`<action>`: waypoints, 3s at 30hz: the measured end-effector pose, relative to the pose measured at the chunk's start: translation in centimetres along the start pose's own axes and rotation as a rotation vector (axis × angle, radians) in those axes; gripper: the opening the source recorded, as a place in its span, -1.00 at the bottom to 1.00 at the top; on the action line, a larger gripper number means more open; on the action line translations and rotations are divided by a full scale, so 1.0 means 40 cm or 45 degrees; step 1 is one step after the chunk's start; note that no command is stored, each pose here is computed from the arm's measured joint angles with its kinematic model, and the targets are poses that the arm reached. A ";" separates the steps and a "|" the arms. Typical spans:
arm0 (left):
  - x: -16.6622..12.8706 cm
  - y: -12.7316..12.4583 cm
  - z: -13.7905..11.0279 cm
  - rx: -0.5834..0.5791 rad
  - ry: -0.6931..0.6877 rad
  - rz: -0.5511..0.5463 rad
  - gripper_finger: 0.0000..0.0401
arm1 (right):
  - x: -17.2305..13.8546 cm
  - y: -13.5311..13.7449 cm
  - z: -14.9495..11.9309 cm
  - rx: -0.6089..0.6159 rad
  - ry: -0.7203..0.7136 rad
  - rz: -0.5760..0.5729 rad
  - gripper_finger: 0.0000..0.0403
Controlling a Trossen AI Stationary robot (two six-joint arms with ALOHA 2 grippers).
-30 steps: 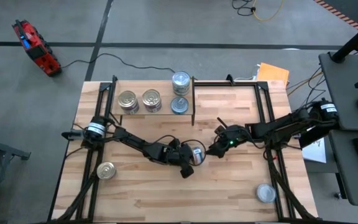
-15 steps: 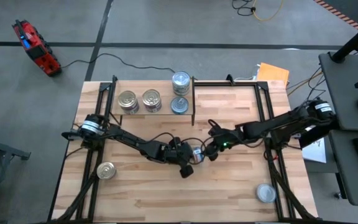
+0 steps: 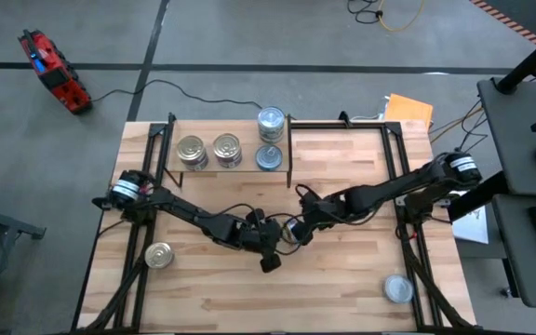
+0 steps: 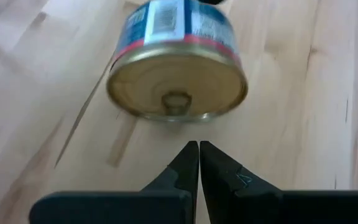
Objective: Stack canned seafood by type on shelf
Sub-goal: Stack the blue and pink tuna can on top of the blue and pink tuna can on the shelf
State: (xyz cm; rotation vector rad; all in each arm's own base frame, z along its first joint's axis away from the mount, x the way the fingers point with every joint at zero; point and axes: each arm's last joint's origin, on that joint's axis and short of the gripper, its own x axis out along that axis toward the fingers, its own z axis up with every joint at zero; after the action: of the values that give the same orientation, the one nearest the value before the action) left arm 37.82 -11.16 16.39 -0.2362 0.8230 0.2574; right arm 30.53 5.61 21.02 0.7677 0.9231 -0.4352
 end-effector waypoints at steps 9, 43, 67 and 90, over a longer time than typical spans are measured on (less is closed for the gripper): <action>-0.063 0.013 -0.003 0.092 0.047 0.125 -1.00 | 0.045 0.047 0.015 0.017 0.066 -0.104 0.68; -0.473 0.128 0.066 -0.090 -0.256 -0.170 -1.00 | -0.023 0.074 0.034 -0.142 0.054 -0.005 -0.11; -0.795 0.294 0.342 0.191 -0.606 -0.343 -1.00 | -0.282 -0.051 0.383 -0.567 -0.729 0.727 -0.11; -0.626 0.327 0.356 -0.087 -0.766 -0.250 -0.98 | -0.400 -0.068 0.372 -0.853 -0.948 0.758 -0.11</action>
State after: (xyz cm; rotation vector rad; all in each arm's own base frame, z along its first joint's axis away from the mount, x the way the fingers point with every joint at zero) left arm 27.18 2.19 43.02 -0.2825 0.1934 0.1579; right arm 28.21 -7.08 38.86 0.1904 0.0824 0.1335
